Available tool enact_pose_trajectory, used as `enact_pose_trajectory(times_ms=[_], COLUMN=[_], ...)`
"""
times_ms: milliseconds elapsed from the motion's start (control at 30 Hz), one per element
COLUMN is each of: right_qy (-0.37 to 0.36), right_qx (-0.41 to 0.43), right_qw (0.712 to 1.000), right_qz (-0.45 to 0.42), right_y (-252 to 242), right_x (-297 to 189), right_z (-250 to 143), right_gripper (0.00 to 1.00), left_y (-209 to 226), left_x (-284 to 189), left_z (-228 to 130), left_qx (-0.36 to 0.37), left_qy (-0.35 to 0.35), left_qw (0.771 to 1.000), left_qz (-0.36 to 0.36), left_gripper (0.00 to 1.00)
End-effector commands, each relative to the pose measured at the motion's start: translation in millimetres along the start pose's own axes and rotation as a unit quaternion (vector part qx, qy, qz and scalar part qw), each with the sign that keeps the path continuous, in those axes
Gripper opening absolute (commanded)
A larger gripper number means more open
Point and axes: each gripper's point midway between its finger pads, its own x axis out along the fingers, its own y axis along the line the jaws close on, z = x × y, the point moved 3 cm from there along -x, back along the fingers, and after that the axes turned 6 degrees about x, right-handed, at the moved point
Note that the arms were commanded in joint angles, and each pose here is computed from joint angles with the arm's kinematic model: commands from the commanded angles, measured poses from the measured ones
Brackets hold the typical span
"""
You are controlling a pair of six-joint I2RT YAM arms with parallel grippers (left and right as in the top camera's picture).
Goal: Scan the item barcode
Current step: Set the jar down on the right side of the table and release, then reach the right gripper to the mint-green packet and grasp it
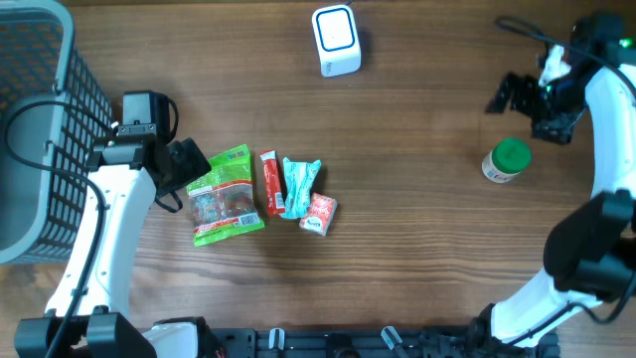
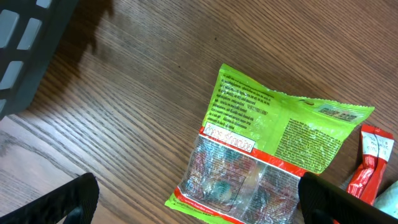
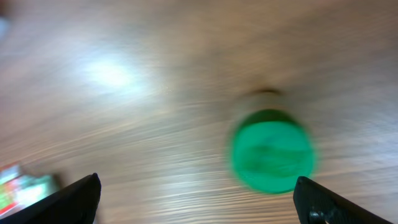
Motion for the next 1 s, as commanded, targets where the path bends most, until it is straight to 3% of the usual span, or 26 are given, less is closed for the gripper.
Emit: enact_pose_trajectory(times_ms=[0, 300, 633, 800, 967], right_qy=[0.016, 0.084, 0.078, 0.046, 0.040], right_qx=[-0.067, -0.128, -0.184, -0.221, -0.223], right_qw=[0.993, 0.982, 0.970, 0.963, 0.963], right_qz=[0.094, 0.106, 0.140, 0.147, 0.144], right_y=[64, 173, 218, 221, 220], right_x=[-18, 44, 153, 180, 183], right_z=[-28, -118, -214, -235, -236], right_gripper=[1.00, 0.99, 0.73, 0.55, 0.46], left_y=[0, 0, 0, 0, 0], left_x=[-4, -4, -4, -4, -4], left_z=[5, 5, 5, 5, 5], left_qx=[0.001, 0.001, 0.001, 0.001, 0.001], left_qy=[-0.007, -0.007, -0.007, -0.007, -0.007], left_qw=[1.000, 1.000, 1.000, 1.000, 1.000], left_qz=[-0.004, -0.004, -0.004, -0.004, -0.004], left_gripper=[1.00, 1.00, 1.00, 1.00, 1.00])
